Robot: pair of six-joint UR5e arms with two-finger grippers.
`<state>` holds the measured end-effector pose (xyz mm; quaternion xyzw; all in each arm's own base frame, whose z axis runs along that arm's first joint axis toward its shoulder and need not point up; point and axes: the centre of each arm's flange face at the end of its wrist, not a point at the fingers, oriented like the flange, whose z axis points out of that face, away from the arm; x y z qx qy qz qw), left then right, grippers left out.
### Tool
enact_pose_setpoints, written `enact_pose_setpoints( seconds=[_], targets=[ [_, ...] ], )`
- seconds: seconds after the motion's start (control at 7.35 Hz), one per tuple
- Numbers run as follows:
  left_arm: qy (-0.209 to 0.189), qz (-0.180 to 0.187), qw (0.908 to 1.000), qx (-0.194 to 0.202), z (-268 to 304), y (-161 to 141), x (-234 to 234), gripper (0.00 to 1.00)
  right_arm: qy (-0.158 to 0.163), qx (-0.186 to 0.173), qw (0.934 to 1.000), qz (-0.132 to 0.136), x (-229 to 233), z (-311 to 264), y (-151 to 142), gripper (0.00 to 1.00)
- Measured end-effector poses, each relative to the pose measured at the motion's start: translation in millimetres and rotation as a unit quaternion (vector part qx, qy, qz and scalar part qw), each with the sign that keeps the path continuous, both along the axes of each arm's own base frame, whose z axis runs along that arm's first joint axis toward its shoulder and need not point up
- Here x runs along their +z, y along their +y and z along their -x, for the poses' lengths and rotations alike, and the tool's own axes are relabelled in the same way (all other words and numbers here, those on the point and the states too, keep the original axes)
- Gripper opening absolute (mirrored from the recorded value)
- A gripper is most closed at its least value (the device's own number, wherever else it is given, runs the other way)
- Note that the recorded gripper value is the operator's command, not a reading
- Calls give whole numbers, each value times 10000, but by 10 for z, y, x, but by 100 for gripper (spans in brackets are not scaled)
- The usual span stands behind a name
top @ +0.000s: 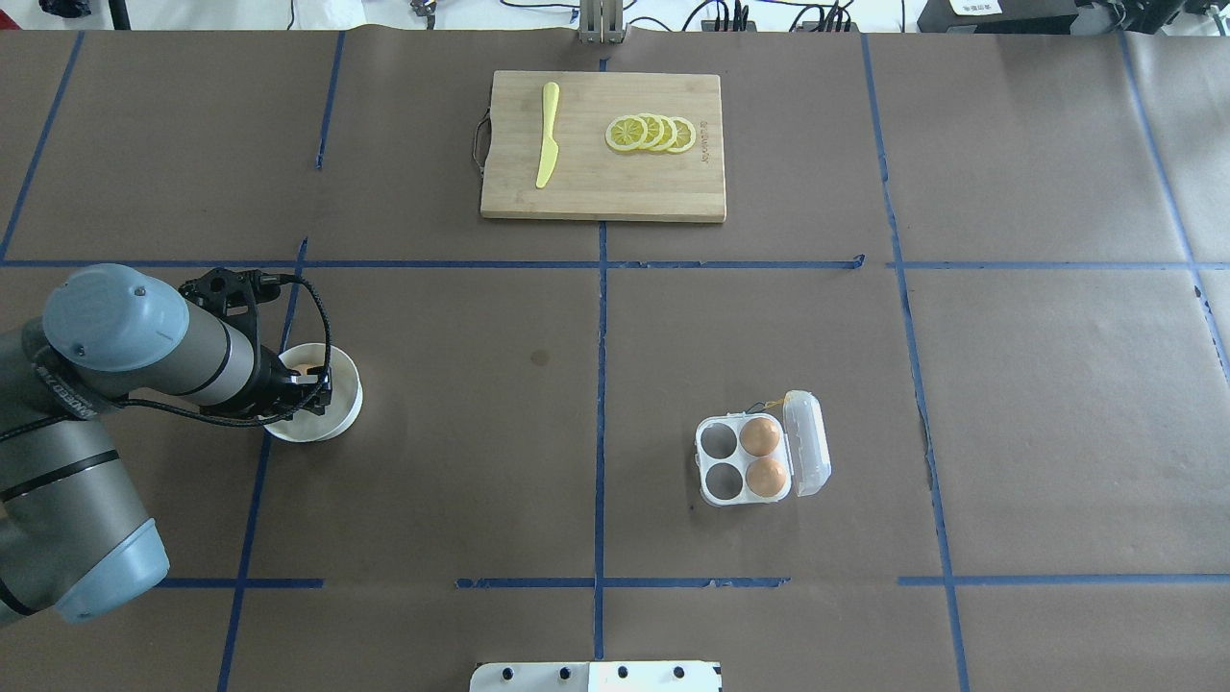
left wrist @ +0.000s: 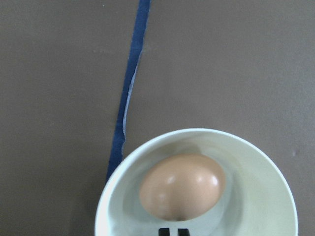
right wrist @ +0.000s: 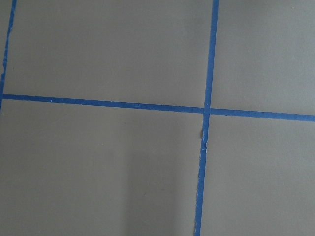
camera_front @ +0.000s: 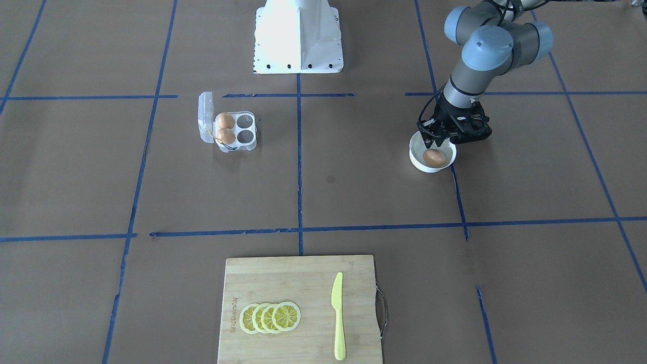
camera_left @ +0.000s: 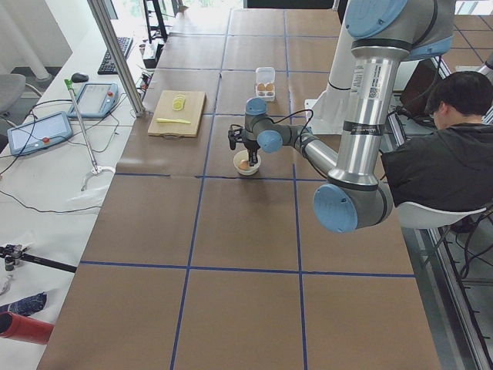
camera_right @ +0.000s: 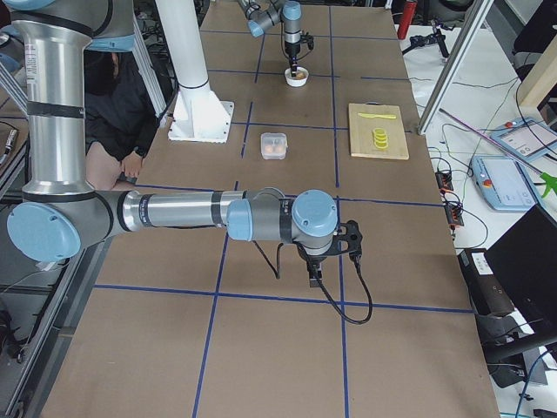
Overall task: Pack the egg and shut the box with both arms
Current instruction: 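Lower the left gripper into the bowl around the brown egg, then close the left gripper on the egg and lift it from the bowl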
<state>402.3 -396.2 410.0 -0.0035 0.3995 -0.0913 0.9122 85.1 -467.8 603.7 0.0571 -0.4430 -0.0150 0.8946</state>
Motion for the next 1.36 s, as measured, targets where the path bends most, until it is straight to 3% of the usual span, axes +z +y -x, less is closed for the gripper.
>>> enact_pose_setpoints(
  seconds=[0.54, 1.36],
  targets=[
    [-77, 52, 10000, 5, -73, -42, -14, 67, -2, -5, 10000, 27, 28, 4, -1, 100],
    [-296, -87, 9989, -345, -159, -394, -84, 73, -10, -5, 10000, 55, 49, 7, 21, 100]
  ],
)
